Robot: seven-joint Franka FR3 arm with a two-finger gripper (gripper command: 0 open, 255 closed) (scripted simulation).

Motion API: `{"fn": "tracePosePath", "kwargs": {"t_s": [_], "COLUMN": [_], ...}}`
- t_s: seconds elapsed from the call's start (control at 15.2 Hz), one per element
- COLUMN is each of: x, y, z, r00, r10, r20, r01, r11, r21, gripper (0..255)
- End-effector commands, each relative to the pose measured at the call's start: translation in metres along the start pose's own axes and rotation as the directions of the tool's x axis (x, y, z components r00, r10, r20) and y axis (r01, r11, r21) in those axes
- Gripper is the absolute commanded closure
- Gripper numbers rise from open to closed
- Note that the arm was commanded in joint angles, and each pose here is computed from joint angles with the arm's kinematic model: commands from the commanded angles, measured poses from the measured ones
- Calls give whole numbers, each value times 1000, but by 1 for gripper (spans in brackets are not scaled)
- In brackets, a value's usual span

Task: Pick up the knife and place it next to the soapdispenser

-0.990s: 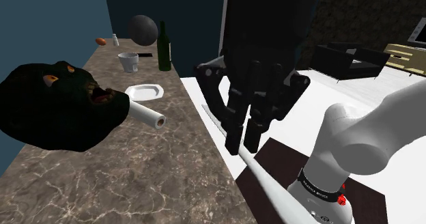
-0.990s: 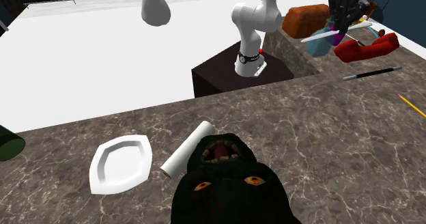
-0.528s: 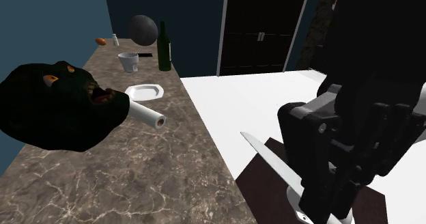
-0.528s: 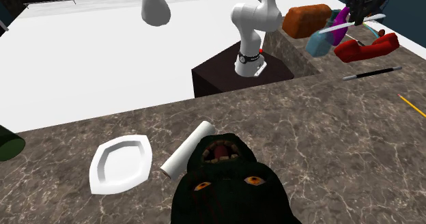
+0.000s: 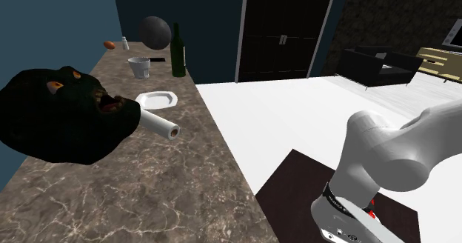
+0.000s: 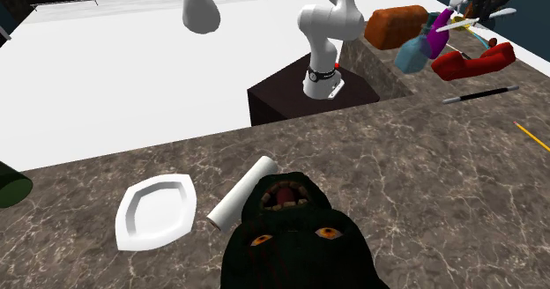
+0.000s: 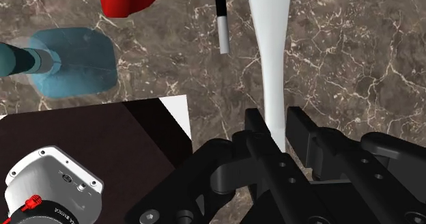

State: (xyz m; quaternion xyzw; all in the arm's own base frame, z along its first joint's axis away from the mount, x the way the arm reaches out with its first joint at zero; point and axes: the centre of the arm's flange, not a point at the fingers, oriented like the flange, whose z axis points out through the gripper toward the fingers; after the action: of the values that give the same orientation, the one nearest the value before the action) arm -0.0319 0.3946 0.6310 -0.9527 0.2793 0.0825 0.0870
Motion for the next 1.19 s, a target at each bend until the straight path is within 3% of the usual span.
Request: {"fn": "tracePosePath", "kwargs": {"t_s": [0.0,0.4,1.12], "x": [-25,-89,-77], "y": [13,42,49], "z": [3,13,69], "r00": [1000,1000,1000], "r10": [1,1,1], "r20": [0,0,0], "r01": [-1,-1,-1], "r11": [1000,1000,1000], "r21": [0,0,0], "gripper": [255,255,255]}}
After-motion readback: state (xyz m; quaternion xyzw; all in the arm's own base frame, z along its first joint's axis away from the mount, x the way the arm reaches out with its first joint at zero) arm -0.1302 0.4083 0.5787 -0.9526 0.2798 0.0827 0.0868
